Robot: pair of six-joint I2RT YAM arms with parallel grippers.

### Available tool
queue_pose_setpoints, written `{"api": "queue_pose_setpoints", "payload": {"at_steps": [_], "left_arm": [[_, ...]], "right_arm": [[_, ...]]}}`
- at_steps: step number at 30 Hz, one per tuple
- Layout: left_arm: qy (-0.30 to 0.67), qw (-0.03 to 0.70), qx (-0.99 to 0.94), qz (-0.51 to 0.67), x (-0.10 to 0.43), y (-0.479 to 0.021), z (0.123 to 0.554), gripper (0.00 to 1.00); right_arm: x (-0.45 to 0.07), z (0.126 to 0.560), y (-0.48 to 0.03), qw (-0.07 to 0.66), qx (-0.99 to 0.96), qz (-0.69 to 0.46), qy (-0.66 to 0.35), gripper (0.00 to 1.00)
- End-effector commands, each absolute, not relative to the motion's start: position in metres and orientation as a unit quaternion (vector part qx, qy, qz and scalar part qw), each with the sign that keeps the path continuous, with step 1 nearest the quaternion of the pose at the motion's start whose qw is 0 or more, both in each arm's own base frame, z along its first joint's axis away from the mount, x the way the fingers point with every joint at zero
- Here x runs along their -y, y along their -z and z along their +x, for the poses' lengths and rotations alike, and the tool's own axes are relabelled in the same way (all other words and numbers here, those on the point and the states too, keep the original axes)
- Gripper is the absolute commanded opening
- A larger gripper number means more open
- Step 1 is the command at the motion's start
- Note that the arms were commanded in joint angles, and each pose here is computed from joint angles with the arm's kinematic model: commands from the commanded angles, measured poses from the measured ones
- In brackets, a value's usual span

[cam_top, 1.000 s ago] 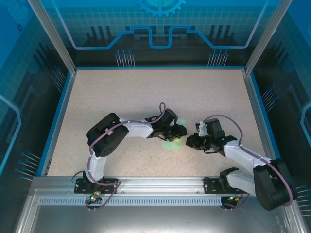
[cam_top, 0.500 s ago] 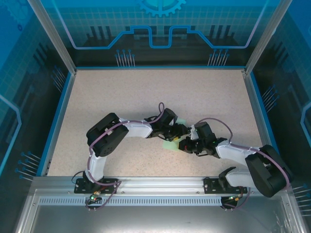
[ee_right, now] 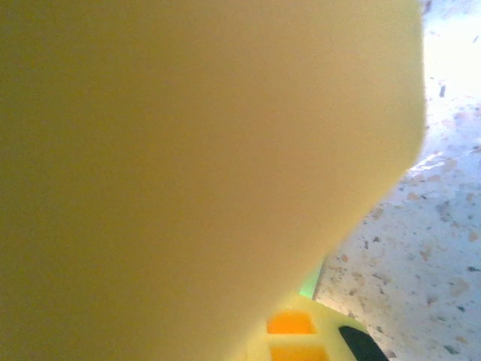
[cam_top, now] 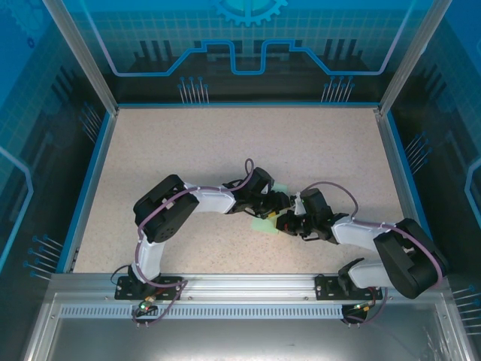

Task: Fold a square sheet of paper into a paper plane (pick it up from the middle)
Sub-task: Fold the triangle a second time at the center of the table.

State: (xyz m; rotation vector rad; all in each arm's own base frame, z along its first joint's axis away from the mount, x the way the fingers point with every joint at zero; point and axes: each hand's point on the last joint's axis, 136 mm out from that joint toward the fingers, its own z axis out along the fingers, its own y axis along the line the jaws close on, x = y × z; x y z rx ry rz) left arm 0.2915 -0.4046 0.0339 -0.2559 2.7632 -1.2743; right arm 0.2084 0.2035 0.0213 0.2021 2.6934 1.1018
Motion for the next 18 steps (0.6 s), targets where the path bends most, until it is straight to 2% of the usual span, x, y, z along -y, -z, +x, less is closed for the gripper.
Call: {"api": "queue_pose_setpoints", "payload": {"at_steps": [1, 18], "left_arm": [[0.367, 0.019, -0.924, -0.109, 0.381, 0.004, 0.283, 0.56], [0.373, 0.027, -0.921, -0.112, 0.38, -0.005, 0.294, 0.57]], "right_arm": [[-0.199, 0.183, -0.003, 0.072, -0.93, 0.058, -0.355, 0.0], [-0.179, 0.164, 0.018, 0.055, -0.961, 0.03, -0.268, 0.0]]}}
